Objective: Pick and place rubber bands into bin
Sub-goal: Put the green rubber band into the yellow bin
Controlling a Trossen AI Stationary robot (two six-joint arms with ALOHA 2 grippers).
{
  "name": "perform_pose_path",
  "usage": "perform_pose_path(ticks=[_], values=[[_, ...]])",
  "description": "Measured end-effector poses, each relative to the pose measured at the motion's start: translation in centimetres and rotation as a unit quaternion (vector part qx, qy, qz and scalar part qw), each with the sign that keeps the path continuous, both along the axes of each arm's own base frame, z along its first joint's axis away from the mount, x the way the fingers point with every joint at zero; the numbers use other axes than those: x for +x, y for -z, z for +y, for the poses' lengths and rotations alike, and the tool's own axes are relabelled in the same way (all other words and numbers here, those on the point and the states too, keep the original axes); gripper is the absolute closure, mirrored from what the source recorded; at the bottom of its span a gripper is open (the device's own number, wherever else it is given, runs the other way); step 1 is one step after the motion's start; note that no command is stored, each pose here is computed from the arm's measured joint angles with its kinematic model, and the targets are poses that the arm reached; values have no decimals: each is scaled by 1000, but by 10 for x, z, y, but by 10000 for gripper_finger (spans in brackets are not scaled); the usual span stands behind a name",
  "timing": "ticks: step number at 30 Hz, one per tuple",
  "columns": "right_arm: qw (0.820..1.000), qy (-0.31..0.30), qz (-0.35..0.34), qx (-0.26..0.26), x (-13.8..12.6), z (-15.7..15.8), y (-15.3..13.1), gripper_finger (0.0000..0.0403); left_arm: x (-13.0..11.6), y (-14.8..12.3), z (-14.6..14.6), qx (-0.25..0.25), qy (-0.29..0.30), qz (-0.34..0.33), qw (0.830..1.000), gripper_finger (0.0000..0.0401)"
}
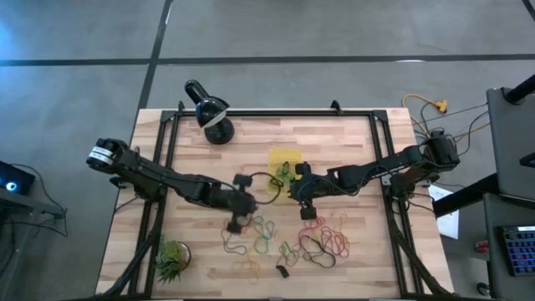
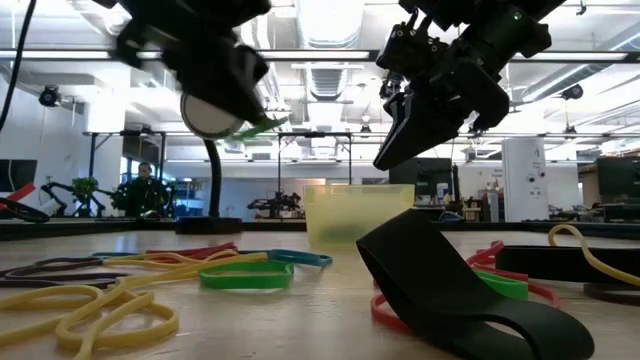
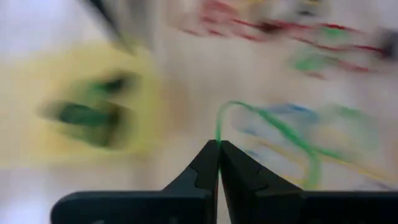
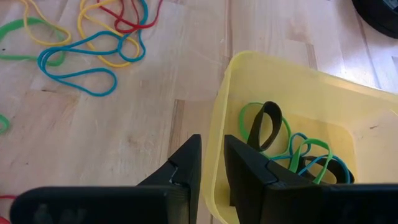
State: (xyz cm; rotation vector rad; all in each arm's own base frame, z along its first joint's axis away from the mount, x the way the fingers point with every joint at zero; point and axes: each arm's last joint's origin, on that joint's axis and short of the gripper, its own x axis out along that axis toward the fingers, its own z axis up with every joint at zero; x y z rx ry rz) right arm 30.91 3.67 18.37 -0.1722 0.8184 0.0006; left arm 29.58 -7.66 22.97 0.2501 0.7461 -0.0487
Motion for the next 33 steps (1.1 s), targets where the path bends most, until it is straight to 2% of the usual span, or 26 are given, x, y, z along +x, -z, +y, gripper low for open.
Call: perform_pose_path(ticks=[3, 5, 7, 12, 19, 23, 26, 33], values=[[1000, 0, 0, 0, 0, 0, 0, 339, 7, -5, 6, 92, -37, -50, 994, 401], [1000, 0, 0, 0, 0, 0, 0, 339, 12, -8, 11, 129, -57, -75, 987, 401], [1000, 0, 0, 0, 0, 0, 0, 339, 17, -10, 18, 144, -72, -95, 982, 401], [1000, -1, -1, -1, -1, 0, -1, 339, 30, -9, 40, 152, -106, -126, 975, 401], [999, 22, 35, 13, -14, -2, -8, 339, 45, 12, 69, 154, -135, -106, 973, 401], [996, 51, 61, 31, -25, -3, -12, 339, 54, 20, 79, 125, -115, -115, 979, 401], [994, 68, 73, 42, -30, -4, -11, 339, 57, 25, 85, 122, -121, -118, 978, 401], [991, 83, 86, 51, -39, -5, -4, 339, 61, 32, 90, 96, -87, -110, 986, 389]])
